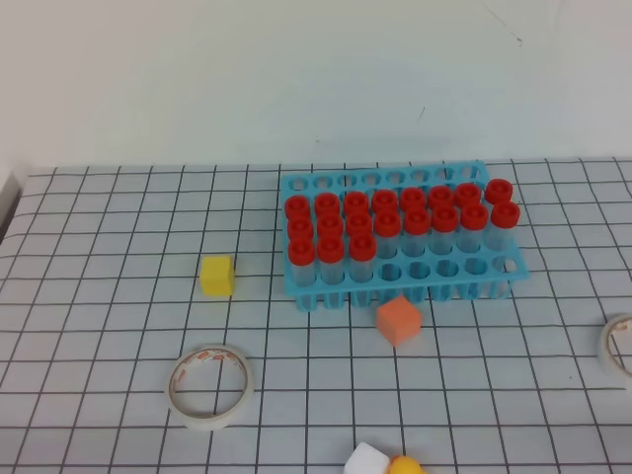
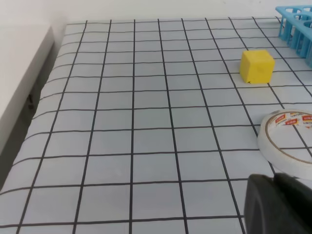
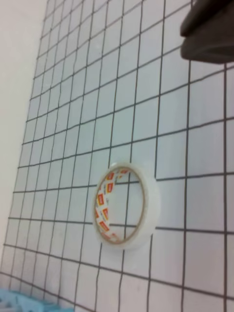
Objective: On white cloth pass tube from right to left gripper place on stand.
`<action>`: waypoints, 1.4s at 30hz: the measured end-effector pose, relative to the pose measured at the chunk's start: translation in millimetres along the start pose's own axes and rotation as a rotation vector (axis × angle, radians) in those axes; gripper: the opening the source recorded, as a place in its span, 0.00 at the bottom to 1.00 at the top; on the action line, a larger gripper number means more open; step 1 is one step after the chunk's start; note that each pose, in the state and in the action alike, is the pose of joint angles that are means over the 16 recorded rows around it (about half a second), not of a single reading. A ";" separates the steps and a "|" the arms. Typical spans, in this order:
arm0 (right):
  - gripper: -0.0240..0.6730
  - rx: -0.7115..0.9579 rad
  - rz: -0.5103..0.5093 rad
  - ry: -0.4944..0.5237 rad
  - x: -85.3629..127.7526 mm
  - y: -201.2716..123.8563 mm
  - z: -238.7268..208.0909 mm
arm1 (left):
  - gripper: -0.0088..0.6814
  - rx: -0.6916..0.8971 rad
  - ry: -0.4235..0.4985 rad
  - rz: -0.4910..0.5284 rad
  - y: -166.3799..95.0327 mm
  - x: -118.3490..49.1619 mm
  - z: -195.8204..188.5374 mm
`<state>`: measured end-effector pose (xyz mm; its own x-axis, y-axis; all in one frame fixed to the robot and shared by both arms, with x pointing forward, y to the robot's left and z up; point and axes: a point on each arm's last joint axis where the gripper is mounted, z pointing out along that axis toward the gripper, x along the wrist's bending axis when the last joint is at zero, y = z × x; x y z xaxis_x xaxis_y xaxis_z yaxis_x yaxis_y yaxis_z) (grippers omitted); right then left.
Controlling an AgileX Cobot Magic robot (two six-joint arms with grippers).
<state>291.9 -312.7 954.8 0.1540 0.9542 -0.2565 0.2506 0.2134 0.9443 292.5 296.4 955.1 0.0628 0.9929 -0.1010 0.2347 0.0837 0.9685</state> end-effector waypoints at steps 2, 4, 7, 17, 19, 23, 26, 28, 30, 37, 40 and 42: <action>0.03 0.015 0.012 0.002 0.2 -1.1 -0.2 | 0.01 0.000 0.000 0.000 0.0 0.0 0.0; 0.03 0.029 0.024 0.007 0.7 -2.1 -0.3 | 0.01 0.000 0.000 0.000 0.0 0.0 0.0; 0.03 0.041 0.043 0.018 1.6 -2.8 -0.5 | 0.01 -0.001 0.000 0.000 0.0 0.0 0.0; 0.03 0.042 0.096 0.054 4.0 -2.6 -0.7 | 0.01 -0.002 0.000 0.000 0.1 0.0 -0.1; 0.03 0.041 0.102 0.061 4.4 -2.5 -0.8 | 0.01 -0.002 0.000 0.000 0.1 0.0 -0.1; 0.03 0.039 0.112 0.073 5.1 -2.3 -0.8 | 0.01 -0.002 0.000 0.000 0.1 0.0 -0.2; 0.03 0.038 0.115 0.079 5.4 -2.3 -0.8 | 0.01 -0.002 0.000 0.000 0.1 0.0 -0.2; 0.03 0.038 0.116 0.081 5.6 -2.2 -0.8 | 0.01 -0.002 0.000 0.000 0.1 0.0 -0.2; 0.03 0.038 0.118 0.084 5.7 -2.2 -0.9 | 0.01 -0.002 0.000 0.000 0.1 0.0 -0.2; 0.03 0.038 0.124 0.085 5.8 -2.1 -0.9 | 0.01 -0.002 0.000 0.000 0.1 0.0 -0.2; 0.03 0.038 0.127 0.085 5.8 -2.1 -0.9 | 0.01 -0.002 0.000 0.000 0.1 0.0 -0.2; 0.03 0.038 0.128 0.085 5.8 -2.1 -0.9 | 0.01 -0.002 0.000 0.000 0.1 0.0 -0.2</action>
<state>291.4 -307.4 951.5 0.1058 0.9878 -0.1142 0.2701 0.0820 0.9593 292.3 296.4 955.2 0.0627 0.9929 -0.1010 0.2324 0.0839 0.9690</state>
